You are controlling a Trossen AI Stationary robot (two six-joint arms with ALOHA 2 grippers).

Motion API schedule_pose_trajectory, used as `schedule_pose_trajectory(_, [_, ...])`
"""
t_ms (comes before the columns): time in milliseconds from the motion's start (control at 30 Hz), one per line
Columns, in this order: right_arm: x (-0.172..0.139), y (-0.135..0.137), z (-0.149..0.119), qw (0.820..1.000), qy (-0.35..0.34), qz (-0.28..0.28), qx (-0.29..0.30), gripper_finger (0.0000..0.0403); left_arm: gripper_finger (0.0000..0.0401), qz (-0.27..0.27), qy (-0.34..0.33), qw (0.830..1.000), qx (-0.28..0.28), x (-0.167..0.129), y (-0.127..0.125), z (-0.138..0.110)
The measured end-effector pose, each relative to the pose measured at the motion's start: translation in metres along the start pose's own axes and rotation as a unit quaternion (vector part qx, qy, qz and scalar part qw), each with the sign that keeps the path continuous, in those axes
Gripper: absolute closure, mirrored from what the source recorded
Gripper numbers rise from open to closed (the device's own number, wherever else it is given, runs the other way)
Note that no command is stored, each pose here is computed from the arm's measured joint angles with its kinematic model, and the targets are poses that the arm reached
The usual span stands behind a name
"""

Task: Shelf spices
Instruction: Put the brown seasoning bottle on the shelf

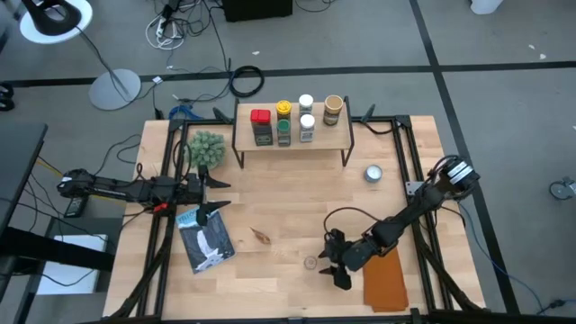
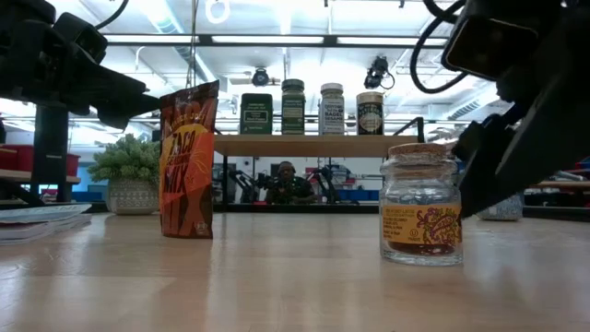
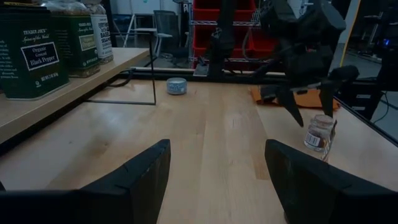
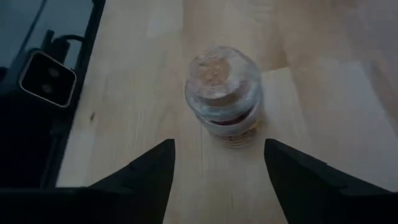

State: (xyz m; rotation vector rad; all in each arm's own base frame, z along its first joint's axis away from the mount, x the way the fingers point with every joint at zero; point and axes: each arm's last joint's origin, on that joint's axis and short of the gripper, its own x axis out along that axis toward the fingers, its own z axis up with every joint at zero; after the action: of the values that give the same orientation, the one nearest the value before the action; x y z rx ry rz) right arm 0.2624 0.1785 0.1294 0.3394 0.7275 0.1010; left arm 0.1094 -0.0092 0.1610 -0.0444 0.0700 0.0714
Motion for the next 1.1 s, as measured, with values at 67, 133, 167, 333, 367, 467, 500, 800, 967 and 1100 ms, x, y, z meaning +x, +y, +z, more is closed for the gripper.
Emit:
schedule_pose_trajectory(67, [0.007,0.0,-0.003,1.0,-0.005,0.003,-0.017,0.0159,0.0135,0.0,0.0,1.0,0.0,0.0,0.0,0.0])
schedule_pose_trajectory(133, [0.014,-0.002,-0.008,0.999,-0.005,0.004,-0.038,0.0166,0.0135,0.0,0.0,1.0,0.0,0.0,0.0,0.0])
schedule_pose_trajectory(167, [0.017,-0.002,-0.009,0.999,-0.008,0.005,-0.044,0.0171,0.0135,0.0,0.0,1.0,0.0,0.0,0.0,0.0])
schedule_pose_trajectory(333, [0.028,-0.005,-0.005,0.997,-0.045,0.021,-0.055,0.0194,0.0135,0.0,0.0,1.0,0.0,0.0,0.0,0.0])
schedule_pose_trajectory(367, [0.03,-0.005,-0.004,0.997,-0.051,0.022,-0.06,0.0198,0.0135,0.0,0.0,1.0,0.0,0.0,0.0,0.0])
schedule_pose_trajectory(467, [0.031,-0.008,0.0,0.995,-0.058,0.023,-0.078,0.0207,0.0135,0.001,0.0,1.0,0.0,0.0,0.0,0.0])
schedule_pose_trajectory(500, [0.031,-0.009,0.0,0.995,-0.059,0.022,-0.079,0.0209,0.0135,0.001,0.0,1.0,0.0,0.0,0.0,0.0])
schedule_pose_trajectory(800, [0.032,-0.009,0.008,0.995,-0.072,0.037,-0.066,0.0203,0.0135,0.001,0.0,1.0,0.0,0.0,0.0,0.0])
schedule_pose_trajectory(967, [0.033,-0.003,0.017,0.994,-0.075,0.04,-0.065,0.0201,0.0135,0.001,0.0,1.0,0.0,0.0,0.0,0.0])
schedule_pose_trajectory(1100, [0.034,0.0,0.02,0.995,-0.064,0.034,-0.07,0.0201,0.0135,0.001,0.0,1.0,0.0,0.0,0.0,0.0])
